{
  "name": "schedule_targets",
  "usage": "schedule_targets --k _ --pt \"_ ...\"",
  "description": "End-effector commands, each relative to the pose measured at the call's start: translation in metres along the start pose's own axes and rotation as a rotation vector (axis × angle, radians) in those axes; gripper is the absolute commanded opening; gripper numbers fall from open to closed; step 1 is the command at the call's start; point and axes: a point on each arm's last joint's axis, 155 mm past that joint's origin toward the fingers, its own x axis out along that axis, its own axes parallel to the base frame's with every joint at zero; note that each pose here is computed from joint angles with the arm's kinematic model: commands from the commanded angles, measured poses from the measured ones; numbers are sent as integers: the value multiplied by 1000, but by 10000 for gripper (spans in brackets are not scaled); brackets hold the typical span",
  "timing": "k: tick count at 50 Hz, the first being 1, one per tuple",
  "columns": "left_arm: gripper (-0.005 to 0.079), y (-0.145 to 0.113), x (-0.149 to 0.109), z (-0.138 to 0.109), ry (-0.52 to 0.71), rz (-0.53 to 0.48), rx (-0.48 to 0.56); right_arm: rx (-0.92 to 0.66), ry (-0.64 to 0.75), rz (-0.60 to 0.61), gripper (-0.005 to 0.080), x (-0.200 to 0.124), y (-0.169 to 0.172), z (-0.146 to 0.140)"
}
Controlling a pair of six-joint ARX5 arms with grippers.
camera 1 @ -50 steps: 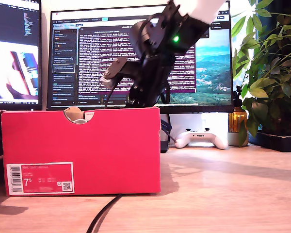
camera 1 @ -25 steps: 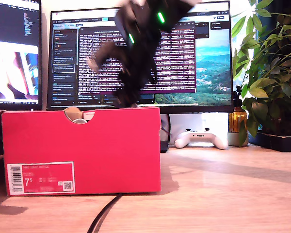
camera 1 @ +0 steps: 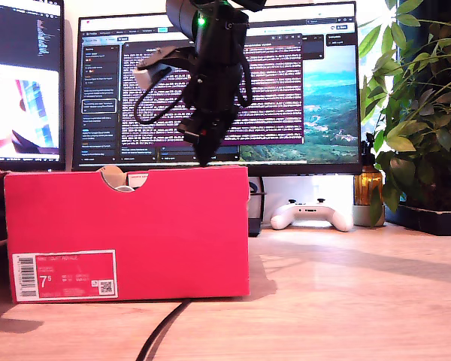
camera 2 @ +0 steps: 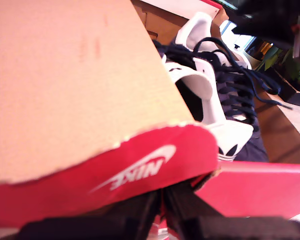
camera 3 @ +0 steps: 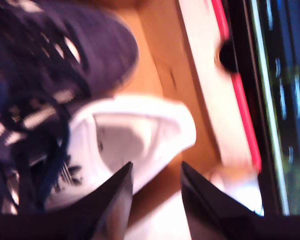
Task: Pack the blue shoes by picking the first shoe and placing it inside the red shoebox, left side, then picking and rotating the second shoe and placing it in the shoebox
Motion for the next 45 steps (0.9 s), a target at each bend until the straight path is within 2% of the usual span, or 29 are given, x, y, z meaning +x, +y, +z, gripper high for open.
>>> schedule_targets --k 1,5,9,11,19,25,29,36,45 --pt "-21 1 -2 -7 12 -1 -4 62 6 -26 255 -4 0 8" --pt "-21 2 -2 -7 14 1 -5 86 48 -42 149 -10 -2 2" --pt "-21 2 -2 -7 13 0 -5 160 76 -30 -25 -16 -1 -4" --pt "-21 1 -2 -6 10 -2 -4 177 85 -23 -4 -19 -1 -5" --pt "-21 2 -2 -7 13 0 25 402 69 -34 -5 -34 -9 -2" --pt "-21 5 -2 -13 36 11 97 426 57 -36 -5 -46 -15 -2" --pt "-21 7 -2 -18 56 20 117 439 63 -30 -5 -51 -15 -5" --pt "-21 9 -4 -22 76 28 133 559 87 -35 -5 -57 -24 -20" --pt "-21 13 -10 -24 89 50 187 598 91 -29 -5 -63 -37 -33"
